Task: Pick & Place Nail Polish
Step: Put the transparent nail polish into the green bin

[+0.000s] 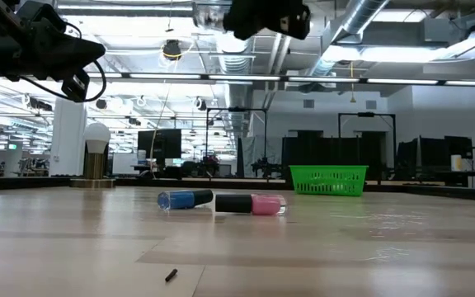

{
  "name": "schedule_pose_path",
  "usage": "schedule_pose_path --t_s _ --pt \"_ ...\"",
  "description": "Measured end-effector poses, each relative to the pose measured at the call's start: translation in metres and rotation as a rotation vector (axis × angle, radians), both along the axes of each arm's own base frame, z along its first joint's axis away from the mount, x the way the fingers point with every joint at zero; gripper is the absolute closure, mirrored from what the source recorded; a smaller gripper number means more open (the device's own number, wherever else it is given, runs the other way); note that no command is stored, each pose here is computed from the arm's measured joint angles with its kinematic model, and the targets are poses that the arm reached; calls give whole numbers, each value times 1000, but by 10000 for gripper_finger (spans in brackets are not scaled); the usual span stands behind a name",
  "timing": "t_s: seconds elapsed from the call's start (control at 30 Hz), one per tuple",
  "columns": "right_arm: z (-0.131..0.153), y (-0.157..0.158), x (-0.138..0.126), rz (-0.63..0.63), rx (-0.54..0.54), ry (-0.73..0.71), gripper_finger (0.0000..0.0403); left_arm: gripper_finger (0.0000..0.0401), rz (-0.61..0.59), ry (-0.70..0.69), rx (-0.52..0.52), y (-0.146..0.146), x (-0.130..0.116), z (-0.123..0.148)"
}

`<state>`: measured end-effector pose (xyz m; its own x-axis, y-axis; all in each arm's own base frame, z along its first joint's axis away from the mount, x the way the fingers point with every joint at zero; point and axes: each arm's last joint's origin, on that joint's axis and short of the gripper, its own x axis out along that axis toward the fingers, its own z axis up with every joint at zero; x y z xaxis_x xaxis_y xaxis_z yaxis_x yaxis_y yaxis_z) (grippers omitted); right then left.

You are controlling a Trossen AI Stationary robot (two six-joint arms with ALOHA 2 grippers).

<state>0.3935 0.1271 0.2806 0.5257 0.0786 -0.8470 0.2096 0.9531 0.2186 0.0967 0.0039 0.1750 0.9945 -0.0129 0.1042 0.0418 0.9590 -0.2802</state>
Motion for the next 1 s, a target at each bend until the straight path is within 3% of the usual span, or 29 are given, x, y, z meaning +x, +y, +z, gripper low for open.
schedule_pose_path --t_s 0.13,0.47,1.0 --pt "25 -42 -11 -201 -38 -11 359 393 0 0 0 0 0 0" --pt "49 -136 -42 -499 -125 110 359 393 1 0 0 0 0 0" --pt "45 -266 -77 -743 -206 248 358 393 0 0 0 0 0 0"
